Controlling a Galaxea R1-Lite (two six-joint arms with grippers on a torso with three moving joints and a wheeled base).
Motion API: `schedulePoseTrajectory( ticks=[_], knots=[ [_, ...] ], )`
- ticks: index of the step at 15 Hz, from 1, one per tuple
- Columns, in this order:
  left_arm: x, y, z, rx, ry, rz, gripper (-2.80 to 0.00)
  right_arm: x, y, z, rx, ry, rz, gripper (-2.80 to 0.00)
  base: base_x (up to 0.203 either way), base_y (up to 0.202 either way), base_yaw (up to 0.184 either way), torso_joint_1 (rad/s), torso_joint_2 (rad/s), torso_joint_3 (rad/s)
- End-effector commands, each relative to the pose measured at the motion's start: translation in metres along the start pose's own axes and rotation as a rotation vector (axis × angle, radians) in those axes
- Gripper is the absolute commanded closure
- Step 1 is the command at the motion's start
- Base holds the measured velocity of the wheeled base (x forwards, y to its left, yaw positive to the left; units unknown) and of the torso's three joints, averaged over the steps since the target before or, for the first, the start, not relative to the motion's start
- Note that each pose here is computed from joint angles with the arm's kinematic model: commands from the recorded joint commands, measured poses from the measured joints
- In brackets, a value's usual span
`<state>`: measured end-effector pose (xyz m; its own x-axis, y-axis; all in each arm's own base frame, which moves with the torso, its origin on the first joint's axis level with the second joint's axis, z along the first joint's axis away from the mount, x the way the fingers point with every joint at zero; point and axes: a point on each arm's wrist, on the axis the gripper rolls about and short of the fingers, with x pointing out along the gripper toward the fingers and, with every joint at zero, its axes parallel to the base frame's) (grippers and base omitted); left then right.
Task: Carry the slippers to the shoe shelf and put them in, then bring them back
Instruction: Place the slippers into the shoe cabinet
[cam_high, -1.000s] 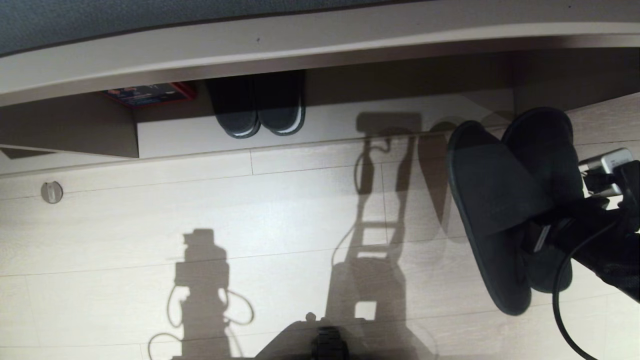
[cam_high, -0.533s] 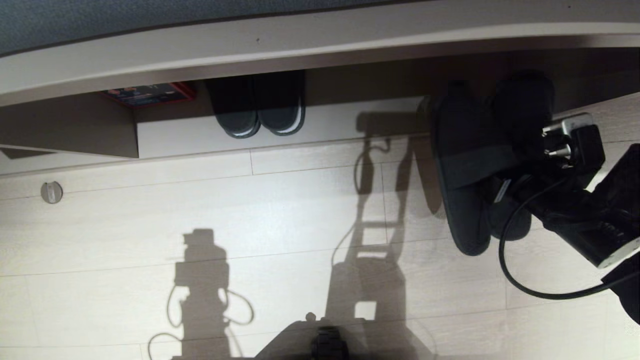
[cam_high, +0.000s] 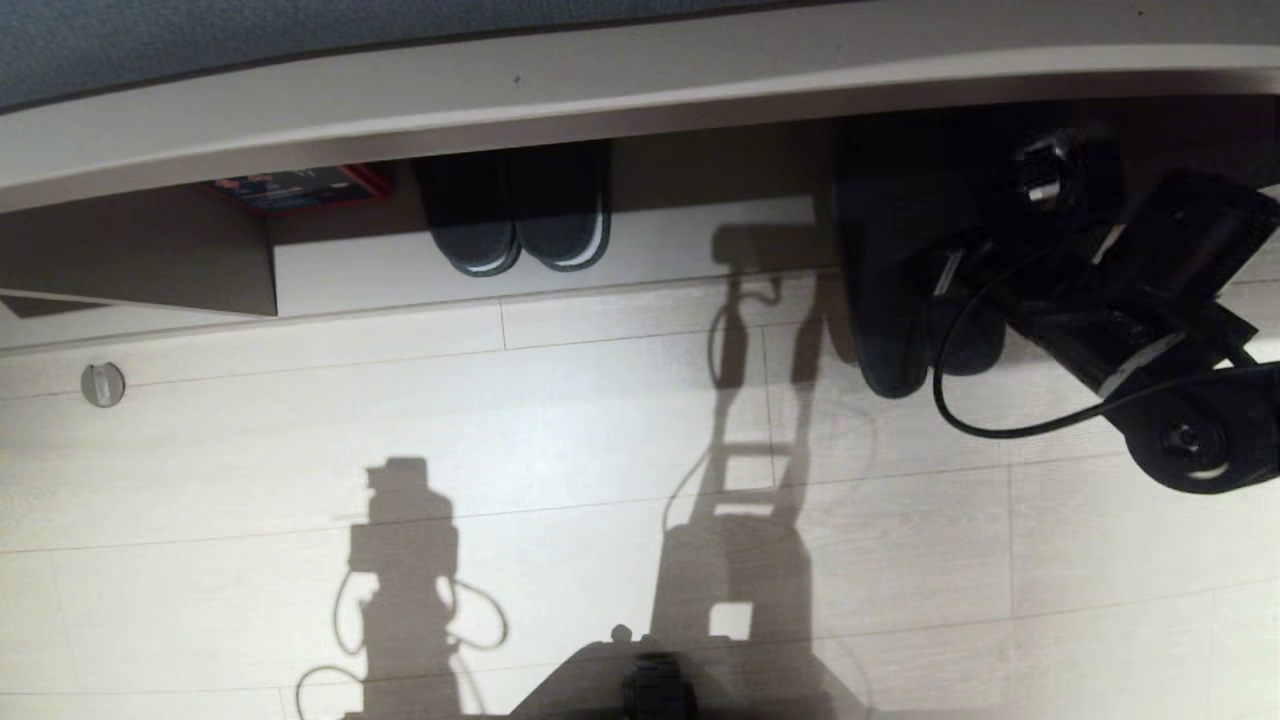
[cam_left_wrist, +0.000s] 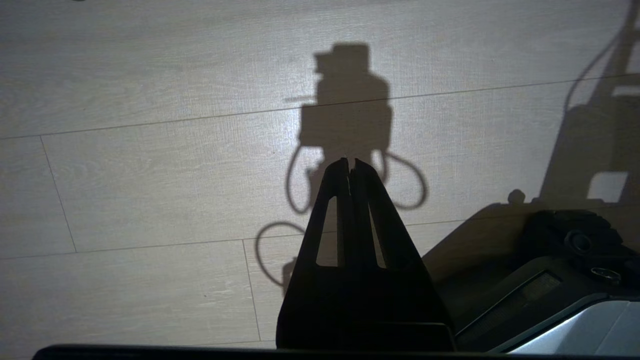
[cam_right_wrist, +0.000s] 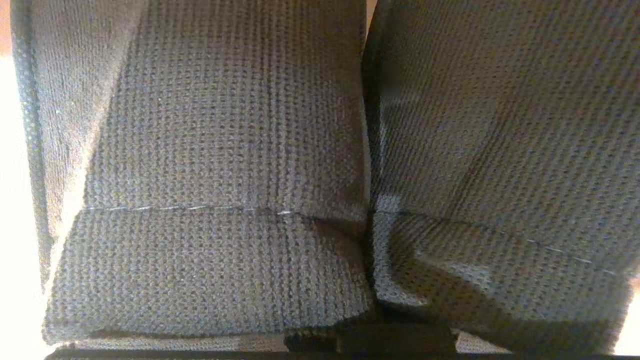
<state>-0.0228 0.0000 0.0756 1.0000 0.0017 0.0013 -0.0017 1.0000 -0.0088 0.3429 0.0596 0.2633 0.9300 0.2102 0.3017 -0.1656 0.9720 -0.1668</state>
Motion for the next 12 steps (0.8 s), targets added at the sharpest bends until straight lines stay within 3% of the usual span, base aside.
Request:
schedulePoseTrajectory(
  ticks=[1,12],
  knots=[
    [0.0,0.0,0.0,0.0,-0.002,0.0,0.0,0.019,-0.002,0.003,-0.003,-0.032,0.002,0.0,0.0,0.0,0.0,0.0,0.0,0.0],
    [0.0,0.0,0.0,-0.002,-0.002,0.001,0.0,0.093,-0.011,0.007,-0.018,-0.21,0.0,0.0,0.0,0.0,0.0,0.0,0.0,0.0]
  ],
)
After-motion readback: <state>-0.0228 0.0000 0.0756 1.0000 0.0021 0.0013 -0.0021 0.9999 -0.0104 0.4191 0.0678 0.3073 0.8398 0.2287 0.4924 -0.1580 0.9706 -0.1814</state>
